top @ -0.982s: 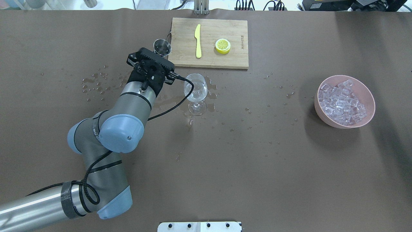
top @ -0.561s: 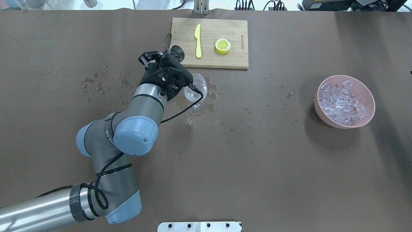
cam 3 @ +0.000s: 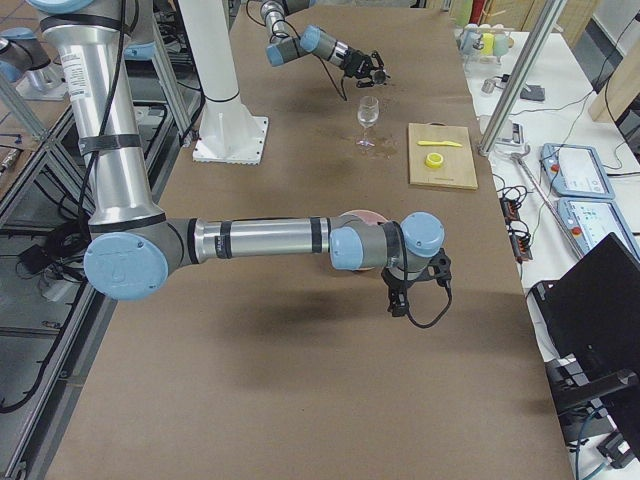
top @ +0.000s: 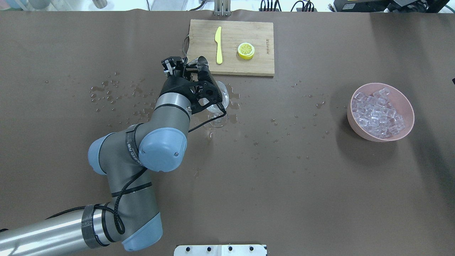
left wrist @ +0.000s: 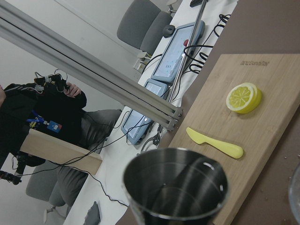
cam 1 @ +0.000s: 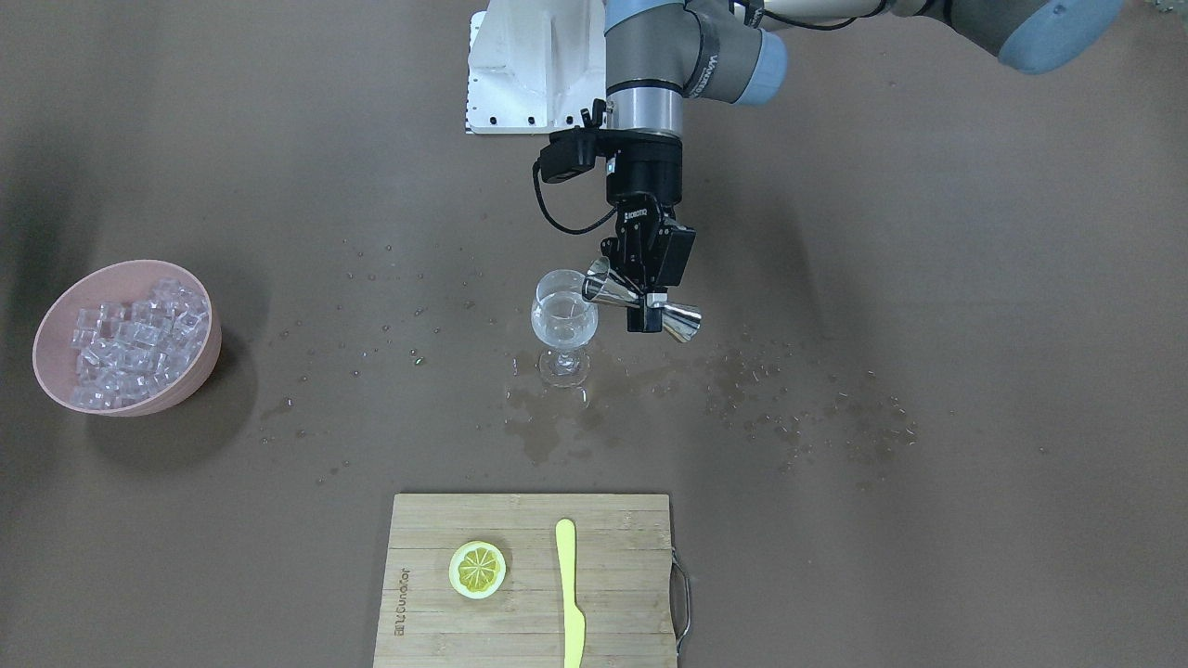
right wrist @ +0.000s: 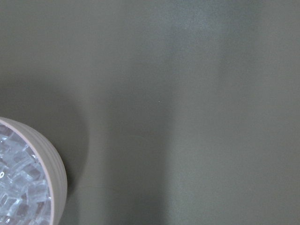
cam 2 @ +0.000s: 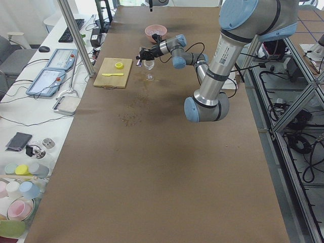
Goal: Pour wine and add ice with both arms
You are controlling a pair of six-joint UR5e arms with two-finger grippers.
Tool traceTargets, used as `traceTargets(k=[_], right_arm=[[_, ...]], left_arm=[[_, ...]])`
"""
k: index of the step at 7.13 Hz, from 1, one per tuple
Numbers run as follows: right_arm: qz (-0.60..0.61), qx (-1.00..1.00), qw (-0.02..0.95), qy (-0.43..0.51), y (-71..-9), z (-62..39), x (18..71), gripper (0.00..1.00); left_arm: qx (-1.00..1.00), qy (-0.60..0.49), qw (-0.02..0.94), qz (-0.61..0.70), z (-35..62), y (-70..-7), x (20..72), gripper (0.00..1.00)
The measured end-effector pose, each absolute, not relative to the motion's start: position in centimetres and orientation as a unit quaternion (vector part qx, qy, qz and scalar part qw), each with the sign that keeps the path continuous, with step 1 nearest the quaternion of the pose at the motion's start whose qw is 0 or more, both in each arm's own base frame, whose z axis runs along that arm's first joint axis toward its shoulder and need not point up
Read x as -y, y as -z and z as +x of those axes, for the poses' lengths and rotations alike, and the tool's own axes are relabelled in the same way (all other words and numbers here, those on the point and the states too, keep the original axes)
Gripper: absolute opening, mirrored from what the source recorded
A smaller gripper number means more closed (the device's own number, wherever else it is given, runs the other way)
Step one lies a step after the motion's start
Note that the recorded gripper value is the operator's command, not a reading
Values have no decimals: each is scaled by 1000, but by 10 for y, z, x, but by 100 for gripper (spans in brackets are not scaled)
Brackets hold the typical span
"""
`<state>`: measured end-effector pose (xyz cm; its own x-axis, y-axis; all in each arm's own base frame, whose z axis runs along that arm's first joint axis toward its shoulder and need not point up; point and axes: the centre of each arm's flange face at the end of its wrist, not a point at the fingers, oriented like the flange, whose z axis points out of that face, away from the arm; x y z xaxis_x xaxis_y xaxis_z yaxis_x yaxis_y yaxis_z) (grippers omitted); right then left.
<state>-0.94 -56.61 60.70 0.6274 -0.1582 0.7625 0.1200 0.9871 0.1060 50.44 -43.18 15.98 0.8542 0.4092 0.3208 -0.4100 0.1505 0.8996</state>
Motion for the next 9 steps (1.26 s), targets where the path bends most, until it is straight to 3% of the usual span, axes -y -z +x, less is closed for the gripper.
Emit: traceTargets(k=[9], right_arm=[[18,426,901,79,-610,-13,566,100]], left_arm=[[148,-437,720,519,520,-125,410,0]])
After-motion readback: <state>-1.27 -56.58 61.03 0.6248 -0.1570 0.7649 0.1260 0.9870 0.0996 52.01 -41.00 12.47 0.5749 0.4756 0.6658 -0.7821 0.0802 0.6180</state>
